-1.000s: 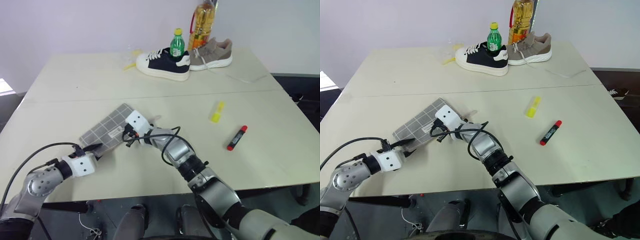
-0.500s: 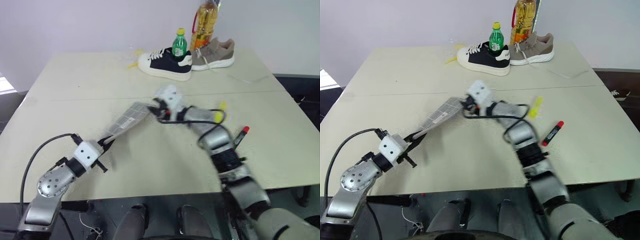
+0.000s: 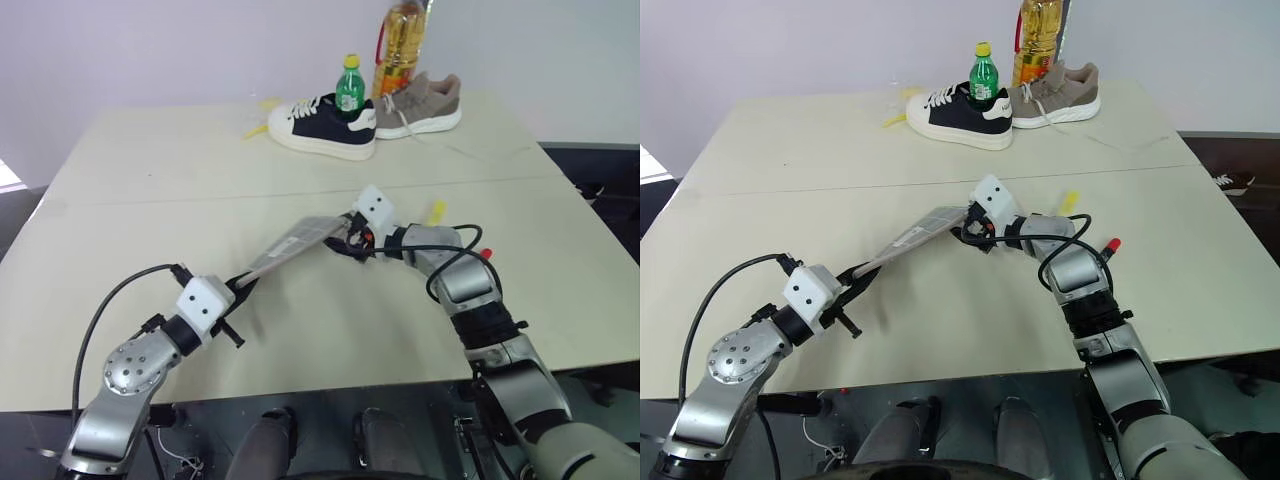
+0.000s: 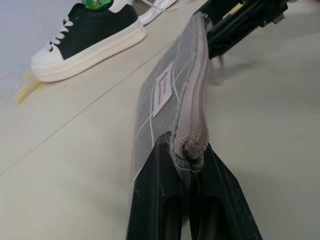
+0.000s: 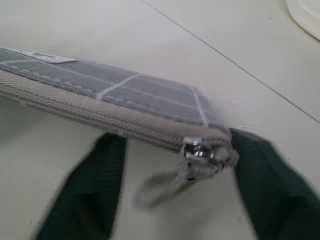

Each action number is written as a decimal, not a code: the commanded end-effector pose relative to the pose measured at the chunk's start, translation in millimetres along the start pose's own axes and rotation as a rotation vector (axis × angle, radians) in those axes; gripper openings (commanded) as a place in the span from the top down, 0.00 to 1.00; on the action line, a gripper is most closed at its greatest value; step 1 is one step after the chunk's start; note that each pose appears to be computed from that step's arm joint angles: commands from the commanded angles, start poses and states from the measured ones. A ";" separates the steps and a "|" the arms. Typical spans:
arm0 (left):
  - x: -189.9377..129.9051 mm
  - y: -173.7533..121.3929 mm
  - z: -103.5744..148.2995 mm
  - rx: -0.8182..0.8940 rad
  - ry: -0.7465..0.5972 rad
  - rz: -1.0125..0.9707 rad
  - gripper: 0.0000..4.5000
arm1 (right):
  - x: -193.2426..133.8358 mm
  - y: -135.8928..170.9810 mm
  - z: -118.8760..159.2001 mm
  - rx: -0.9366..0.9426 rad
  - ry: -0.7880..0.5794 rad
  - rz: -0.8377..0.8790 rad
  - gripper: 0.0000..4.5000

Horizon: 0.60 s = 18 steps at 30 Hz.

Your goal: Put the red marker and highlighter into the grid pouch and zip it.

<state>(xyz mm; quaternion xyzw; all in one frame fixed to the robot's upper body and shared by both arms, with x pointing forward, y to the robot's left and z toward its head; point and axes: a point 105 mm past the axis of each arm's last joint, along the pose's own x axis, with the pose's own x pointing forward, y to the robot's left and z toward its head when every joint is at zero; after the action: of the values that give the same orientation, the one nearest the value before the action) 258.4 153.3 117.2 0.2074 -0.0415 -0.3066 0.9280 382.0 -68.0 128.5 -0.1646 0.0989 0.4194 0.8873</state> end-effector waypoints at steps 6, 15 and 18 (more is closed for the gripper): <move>7.6 -4.4 8.4 0.007 -0.030 0.020 1.00 | 0.4 1.7 13.0 -0.074 0.004 -0.035 1.00; 41.4 -27.1 14.0 -0.084 -0.075 0.049 1.00 | 4.8 27.0 19.5 -0.222 0.050 0.006 1.00; 44.5 -30.6 15.0 -0.099 -0.082 0.048 1.00 | 4.7 20.3 15.1 -0.223 0.070 -0.039 1.00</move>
<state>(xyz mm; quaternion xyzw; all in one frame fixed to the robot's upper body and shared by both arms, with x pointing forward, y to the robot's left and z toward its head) 275.6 103.9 109.3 0.1425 -0.0542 -0.2890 0.9451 372.0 -53.7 127.5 -0.2708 0.1030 0.4013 0.8690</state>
